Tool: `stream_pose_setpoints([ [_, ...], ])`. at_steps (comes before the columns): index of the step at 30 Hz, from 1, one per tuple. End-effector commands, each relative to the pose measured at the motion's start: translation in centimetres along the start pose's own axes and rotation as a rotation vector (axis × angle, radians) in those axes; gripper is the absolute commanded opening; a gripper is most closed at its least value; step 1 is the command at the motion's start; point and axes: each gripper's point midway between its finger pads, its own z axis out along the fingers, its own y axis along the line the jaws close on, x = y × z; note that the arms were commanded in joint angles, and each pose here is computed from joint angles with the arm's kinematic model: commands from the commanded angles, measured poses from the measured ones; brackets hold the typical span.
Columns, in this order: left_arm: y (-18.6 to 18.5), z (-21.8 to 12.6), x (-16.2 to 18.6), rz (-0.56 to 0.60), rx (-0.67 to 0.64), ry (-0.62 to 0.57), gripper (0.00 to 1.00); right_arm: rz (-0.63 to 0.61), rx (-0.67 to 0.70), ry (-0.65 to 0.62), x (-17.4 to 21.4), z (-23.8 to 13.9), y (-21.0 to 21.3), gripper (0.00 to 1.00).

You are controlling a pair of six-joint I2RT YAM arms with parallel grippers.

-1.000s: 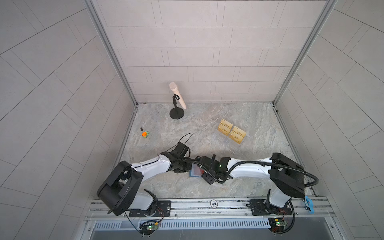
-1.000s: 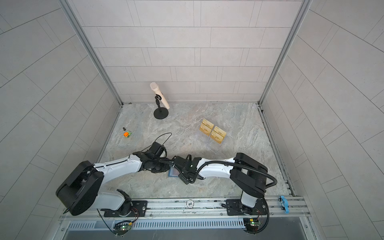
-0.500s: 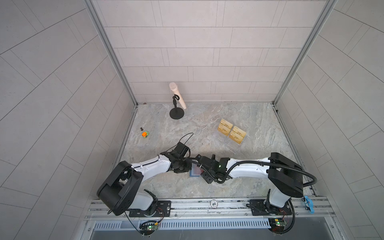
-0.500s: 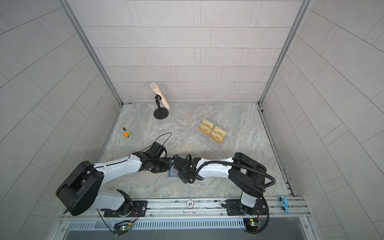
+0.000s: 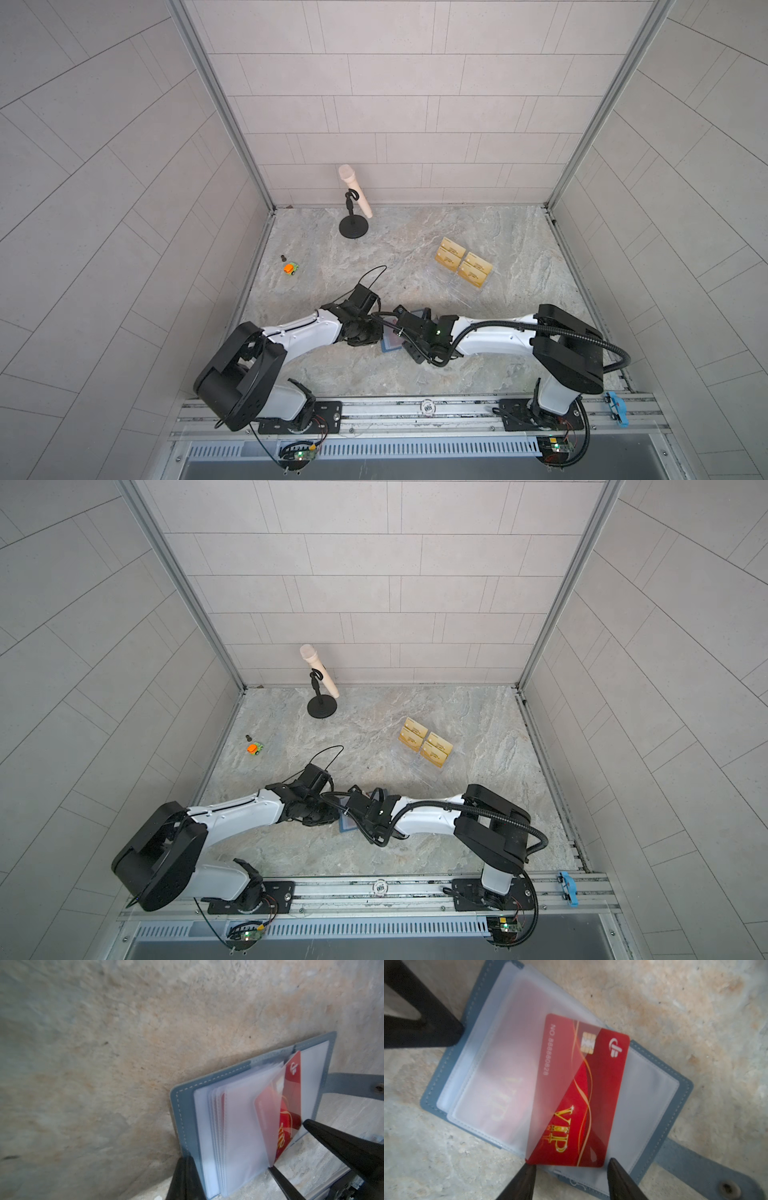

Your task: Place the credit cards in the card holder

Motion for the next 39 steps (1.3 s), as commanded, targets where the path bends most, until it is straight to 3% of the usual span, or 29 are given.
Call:
stream_pose_setpoints([
  [1,1.0,0.2,1.3,-0.002,-0.044,0.048,0.0,0.032,-0.026,-0.022,-0.8,0.3,0.6,0.57],
  [5,1.0,0.2,1.3,-0.003,-0.044,0.048,0.0,0.083,-0.106,-0.055,-1.8,-0.6,1.2,0.52],
  [11,1.0,0.1,1.2,-0.003,-0.046,0.046,0.0,0.167,-0.175,-0.069,-2.7,-2.7,-0.4,0.55],
  [17,0.8,-0.1,1.0,0.0,-0.046,0.036,0.0,0.292,-0.272,0.005,-3.3,-3.4,-1.8,0.56],
  [22,0.6,-0.2,0.8,0.004,-0.042,0.032,0.0,0.278,-0.29,0.002,-3.8,-3.8,-1.8,0.59],
  [33,-2.5,-3.3,-1.1,0.045,0.061,-0.073,0.03,0.223,-0.245,0.073,-3.1,-0.7,-3.0,0.49],
  [39,-4.7,-2.7,-1.7,0.065,0.134,-0.06,0.03,0.231,-0.254,0.098,-3.0,0.5,-3.1,0.48],
])
